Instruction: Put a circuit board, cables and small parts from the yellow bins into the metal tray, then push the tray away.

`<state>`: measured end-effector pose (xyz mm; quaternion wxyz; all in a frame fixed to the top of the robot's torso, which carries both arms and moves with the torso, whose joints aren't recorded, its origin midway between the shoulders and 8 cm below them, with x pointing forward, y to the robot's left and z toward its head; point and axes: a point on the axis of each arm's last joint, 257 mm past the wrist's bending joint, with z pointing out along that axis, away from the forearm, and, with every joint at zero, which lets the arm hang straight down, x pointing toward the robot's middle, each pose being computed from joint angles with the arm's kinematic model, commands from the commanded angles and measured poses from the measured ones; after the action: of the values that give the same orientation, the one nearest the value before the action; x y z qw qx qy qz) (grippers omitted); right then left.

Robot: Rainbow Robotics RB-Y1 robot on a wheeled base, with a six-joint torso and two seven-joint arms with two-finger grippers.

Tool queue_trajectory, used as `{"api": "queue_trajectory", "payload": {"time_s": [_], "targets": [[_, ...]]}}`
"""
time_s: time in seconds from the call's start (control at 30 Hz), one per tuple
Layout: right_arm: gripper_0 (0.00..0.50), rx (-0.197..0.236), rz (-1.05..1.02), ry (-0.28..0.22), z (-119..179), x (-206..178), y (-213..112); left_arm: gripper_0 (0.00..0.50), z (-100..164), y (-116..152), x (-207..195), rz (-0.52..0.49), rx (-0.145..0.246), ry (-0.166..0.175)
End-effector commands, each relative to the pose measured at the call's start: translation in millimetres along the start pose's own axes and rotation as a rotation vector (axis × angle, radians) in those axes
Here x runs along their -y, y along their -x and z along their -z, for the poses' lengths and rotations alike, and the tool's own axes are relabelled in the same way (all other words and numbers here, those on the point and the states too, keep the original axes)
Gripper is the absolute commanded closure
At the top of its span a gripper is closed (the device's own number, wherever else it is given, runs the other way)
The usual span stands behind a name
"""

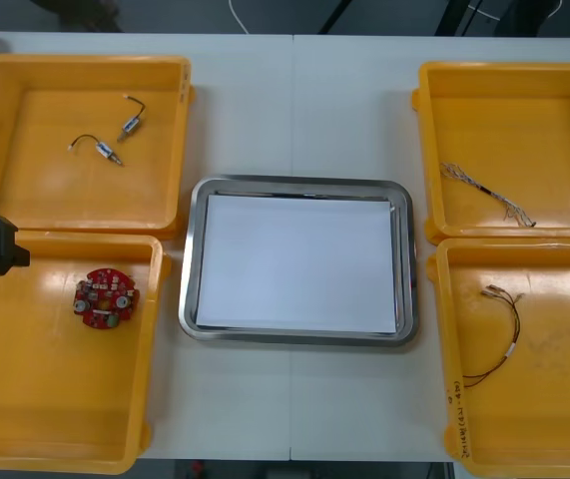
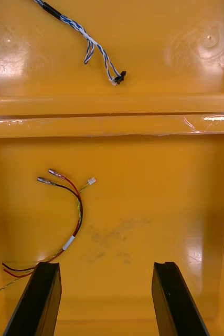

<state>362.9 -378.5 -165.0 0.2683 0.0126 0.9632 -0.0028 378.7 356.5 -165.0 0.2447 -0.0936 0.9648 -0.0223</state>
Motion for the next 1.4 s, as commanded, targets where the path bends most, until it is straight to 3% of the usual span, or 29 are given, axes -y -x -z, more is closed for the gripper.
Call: {"api": "queue_trajectory", "payload": {"time_s": [0.03,1.4], "targets": [[0.0,0.024,0.021,-0.043,13.9,12.7,3.6,0.0,13.8,6.2,-16.0,-0.092,0.032,0.05],[0.0,0.024,0.021,-0.043,13.9,12.7,3.6,0.0,13.8,6.2,-16.0,-0.092,0.032,0.05]]}}
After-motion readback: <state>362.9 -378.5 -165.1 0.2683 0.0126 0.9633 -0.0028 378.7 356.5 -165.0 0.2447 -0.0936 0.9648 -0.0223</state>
